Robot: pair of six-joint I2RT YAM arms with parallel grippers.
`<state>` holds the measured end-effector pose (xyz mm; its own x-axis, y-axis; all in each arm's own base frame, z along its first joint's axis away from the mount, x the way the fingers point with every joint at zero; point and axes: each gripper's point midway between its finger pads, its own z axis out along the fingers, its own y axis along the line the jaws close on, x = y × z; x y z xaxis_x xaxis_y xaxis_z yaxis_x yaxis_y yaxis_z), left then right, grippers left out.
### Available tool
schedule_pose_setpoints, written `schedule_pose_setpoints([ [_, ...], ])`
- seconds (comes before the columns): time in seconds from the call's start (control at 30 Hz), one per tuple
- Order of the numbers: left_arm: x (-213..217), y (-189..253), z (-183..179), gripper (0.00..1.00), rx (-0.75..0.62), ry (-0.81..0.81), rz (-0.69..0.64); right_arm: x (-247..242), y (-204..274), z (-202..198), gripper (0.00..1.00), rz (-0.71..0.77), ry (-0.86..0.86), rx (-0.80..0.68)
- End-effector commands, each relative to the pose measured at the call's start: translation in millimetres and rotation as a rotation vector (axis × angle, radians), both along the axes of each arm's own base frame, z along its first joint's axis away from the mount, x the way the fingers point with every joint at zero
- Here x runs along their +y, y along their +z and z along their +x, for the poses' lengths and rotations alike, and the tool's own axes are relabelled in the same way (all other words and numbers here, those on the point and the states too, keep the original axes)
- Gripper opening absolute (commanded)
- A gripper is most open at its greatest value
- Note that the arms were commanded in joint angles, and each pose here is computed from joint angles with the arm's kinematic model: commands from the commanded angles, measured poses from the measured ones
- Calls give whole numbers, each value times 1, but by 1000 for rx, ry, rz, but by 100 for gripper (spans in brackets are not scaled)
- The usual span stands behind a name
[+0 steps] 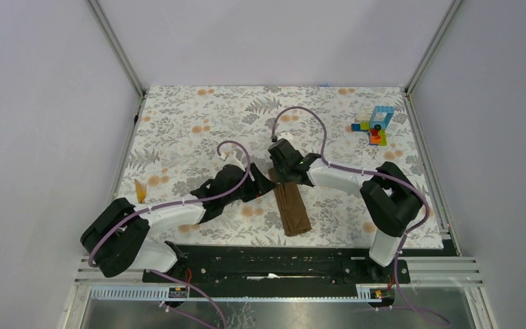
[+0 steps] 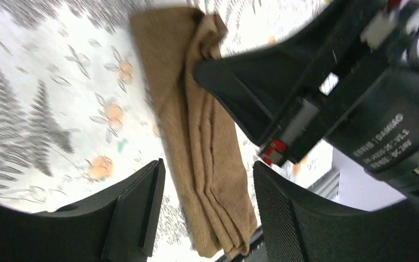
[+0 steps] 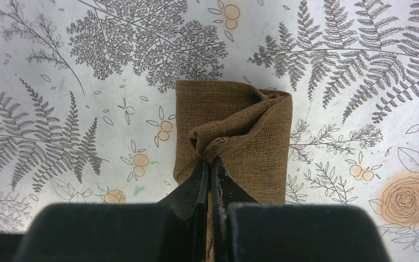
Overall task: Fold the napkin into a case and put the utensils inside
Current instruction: Stuff the top corner of the smaller-rectangle-folded napkin into the folded napkin.
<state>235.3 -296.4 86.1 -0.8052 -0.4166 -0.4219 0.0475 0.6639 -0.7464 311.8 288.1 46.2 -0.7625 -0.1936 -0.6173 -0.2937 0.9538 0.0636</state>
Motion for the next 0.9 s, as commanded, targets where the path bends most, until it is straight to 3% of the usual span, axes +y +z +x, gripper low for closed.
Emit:
schedule_pose_setpoints([
  [0.0, 24, 5, 27, 68, -52, 82, 47, 6, 24, 6, 0, 188, -32, 14],
  [0.13, 28, 5, 42, 61, -72, 102, 97, 3, 24, 6, 0, 240, -38, 49],
  [0.3, 16, 4, 59, 39, -129, 17, 206, 0, 22, 3, 0, 291, -52, 89],
  [0.5, 1, -18, 77, 37, -113, -80, 370, -3, 24, 5, 0, 306, -72, 93],
  [0.63, -13, -30, 80, 30, -125, -130, 433, -2, 26, 4, 0, 326, -68, 106],
  [0.87, -24, -37, 82, 33, -187, -151, 590, -7, 26, 5, 0, 335, -81, 114],
])
